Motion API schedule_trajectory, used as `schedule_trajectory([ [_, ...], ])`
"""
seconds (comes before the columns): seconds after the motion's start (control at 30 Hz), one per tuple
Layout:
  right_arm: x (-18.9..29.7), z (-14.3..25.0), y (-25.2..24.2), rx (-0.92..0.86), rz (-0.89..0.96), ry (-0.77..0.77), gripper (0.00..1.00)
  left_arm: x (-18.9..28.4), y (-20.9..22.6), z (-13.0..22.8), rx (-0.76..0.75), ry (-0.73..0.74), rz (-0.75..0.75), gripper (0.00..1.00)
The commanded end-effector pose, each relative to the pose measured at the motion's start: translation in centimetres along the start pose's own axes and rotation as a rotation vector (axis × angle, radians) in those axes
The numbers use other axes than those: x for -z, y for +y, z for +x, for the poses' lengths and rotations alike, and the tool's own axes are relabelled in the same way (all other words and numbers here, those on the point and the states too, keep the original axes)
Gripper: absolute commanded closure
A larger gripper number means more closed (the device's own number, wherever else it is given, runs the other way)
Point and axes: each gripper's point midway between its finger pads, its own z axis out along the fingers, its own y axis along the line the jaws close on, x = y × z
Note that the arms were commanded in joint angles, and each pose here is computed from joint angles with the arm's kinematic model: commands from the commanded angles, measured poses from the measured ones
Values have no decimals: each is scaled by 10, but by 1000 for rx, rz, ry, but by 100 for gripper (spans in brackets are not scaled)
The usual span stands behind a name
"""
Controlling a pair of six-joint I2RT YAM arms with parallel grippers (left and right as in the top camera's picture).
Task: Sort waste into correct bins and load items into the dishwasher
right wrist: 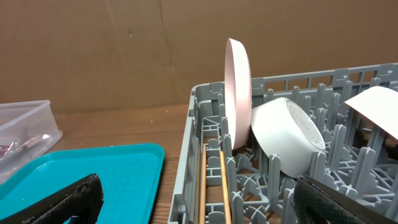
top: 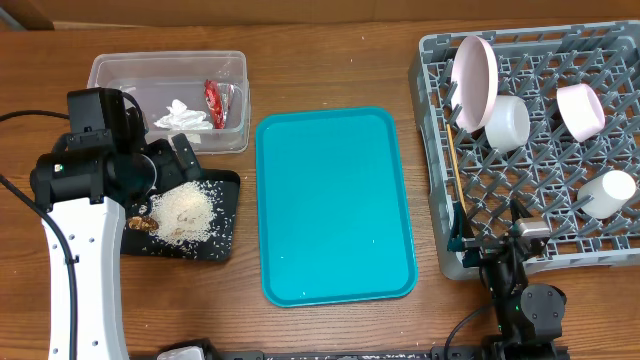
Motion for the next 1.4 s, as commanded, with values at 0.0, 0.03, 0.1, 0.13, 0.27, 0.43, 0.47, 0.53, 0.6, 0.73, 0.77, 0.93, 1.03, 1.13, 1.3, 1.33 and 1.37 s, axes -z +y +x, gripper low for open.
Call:
schedule_trajectory([
  [0.0,0,1,0,3,-5,-6,0,3,0,-4,6,-15,0,0],
  [0.03,0,1,0,3,-5,-6,0,3,0,-4,6,-15,1,0],
  [0.1,0,1,0,3,-5,-6,0,5,0,-4,5,-20,2,0],
  [0.13,0,1,0,3,-5,-6,0,7,1,-4,3,-23,-5,0],
  [0.27,0,1,0,3,-5,-6,0,24,4,-16,-9,-143,-29,0],
  [0.43,0,1,0,3,-5,-6,0,39,-18,-26,-88,-377,60,0],
  [0.47,0,1,0,3,-5,-6,0,39,-21,-23,-104,-415,81,1],
  [0.53,0,1,0,3,-5,-6,0,37,-25,-17,-119,-477,116,0],
  [0.6,0,1,0,3,-5,-6,0,32,-26,-9,-127,-529,159,0],
  [0.73,0,1,0,3,-5,-6,0,18,-24,14,-142,-639,242,0],
  [0.77,0,1,0,3,-5,-6,0,16,-23,17,-144,-665,253,0],
  [0.93,0,1,0,3,-5,-6,0,11,-16,37,-155,-849,330,0],
  [1.03,0,1,0,3,-5,-6,0,11,-13,44,-158,-936,362,0],
  [1.13,0,1,0,3,-5,-6,0,9,-11,50,-160,-995,383,0],
  [1.3,0,1,0,3,-5,-6,0,3,-4,58,-154,-1075,397,0],
  [1.33,0,1,0,3,-5,-6,0,1,-3,59,-150,-1088,395,0],
  [1.37,0,1,0,3,-5,-6,0,0,-1,60,-144,-1102,392,0],
])
